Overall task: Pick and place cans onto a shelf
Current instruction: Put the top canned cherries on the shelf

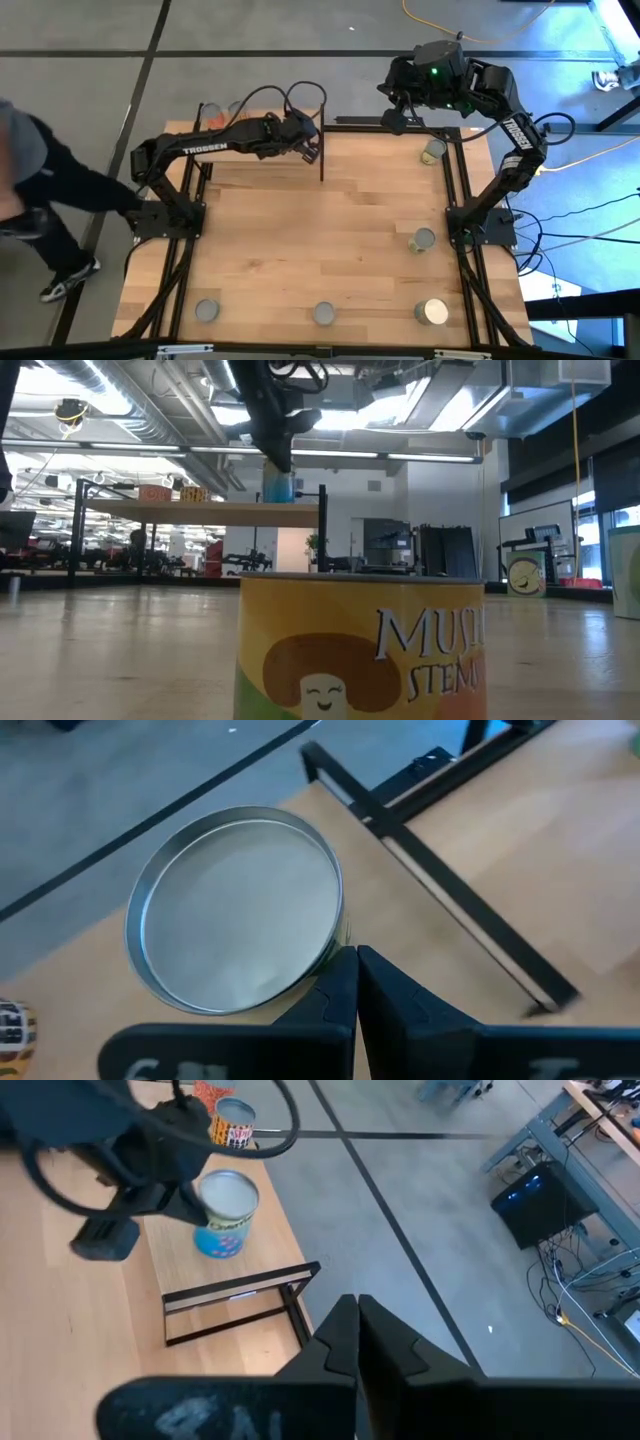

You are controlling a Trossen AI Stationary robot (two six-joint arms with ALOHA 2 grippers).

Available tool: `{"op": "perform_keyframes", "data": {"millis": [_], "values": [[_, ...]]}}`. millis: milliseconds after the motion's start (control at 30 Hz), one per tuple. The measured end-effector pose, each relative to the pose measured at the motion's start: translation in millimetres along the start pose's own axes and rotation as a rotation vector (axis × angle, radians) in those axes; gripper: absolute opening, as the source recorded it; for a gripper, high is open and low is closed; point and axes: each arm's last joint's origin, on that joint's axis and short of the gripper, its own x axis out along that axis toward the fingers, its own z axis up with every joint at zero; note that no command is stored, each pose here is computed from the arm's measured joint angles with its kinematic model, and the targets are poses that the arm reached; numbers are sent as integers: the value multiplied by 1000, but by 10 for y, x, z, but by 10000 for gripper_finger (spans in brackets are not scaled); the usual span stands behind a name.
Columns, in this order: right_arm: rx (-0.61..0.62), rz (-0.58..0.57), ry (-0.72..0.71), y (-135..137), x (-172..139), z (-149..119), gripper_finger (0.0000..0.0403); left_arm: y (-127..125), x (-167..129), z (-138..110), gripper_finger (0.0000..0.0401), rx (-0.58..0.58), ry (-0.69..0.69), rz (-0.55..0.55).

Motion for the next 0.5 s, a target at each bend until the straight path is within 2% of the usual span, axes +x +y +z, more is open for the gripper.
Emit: {"op": "perform_keyframes", "data": {"millis": [233,500], "values": [[0,1,2,1,0,-2,4,182,81,22,0,-1,18,119],[6,1,2,1,0,-2,4,366,166,60,0,-7,48,178]]}}
